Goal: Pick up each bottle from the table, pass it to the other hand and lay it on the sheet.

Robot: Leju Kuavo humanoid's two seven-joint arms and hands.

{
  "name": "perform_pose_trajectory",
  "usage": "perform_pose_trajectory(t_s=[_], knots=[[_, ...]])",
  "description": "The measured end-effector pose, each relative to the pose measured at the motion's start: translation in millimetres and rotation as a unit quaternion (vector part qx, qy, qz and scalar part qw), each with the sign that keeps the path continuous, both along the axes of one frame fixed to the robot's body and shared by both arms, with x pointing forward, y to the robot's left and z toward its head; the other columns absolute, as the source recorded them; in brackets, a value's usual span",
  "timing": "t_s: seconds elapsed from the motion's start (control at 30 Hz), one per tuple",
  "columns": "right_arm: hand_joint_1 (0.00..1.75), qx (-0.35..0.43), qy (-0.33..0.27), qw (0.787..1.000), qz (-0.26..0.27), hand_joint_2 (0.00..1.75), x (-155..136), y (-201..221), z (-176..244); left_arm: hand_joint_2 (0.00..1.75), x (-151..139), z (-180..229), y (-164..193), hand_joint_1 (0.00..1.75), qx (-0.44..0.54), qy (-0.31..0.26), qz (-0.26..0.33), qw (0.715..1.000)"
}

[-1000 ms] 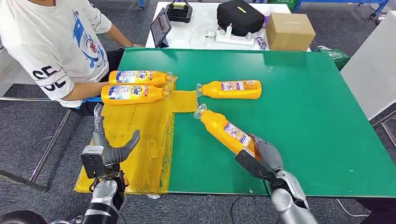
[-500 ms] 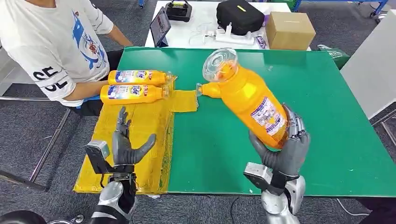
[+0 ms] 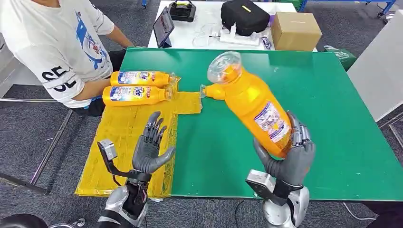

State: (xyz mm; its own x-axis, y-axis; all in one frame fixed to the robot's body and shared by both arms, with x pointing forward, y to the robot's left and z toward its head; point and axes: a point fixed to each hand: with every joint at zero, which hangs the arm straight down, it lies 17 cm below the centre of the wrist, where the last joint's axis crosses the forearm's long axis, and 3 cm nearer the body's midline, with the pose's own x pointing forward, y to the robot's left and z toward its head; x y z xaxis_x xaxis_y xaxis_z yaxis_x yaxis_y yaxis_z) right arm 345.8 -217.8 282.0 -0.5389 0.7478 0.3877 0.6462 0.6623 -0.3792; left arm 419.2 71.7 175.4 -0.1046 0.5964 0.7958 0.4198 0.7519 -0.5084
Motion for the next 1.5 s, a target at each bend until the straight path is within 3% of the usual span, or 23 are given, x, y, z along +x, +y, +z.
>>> perform_pose_trajectory(t_s=[0.17,0.37,1.1,1.37,1.5], knots=[[1.75,0.022,0.048,0.997,0.048,1.75,8,29,-34,1.75,-19,10,-16,0.00,-0.040,-0.017,-0.061,0.997],[1.75,0.025,0.098,0.990,0.101,1.75,10,68,-71,1.75,-28,10,-22,0.00,-0.043,-0.021,-0.082,0.996],[1.75,0.017,0.136,0.981,0.135,1.75,12,92,-100,1.75,-33,10,-23,0.00,-0.044,-0.024,-0.094,0.994],[1.75,0.000,0.189,0.961,0.202,1.75,13,140,-134,1.75,-40,11,-30,0.00,-0.047,-0.027,-0.116,0.992],[1.75,-0.063,0.252,0.927,0.270,1.75,5,199,-176,1.75,-41,10,-33,0.00,-0.064,-0.014,-0.135,0.989]])
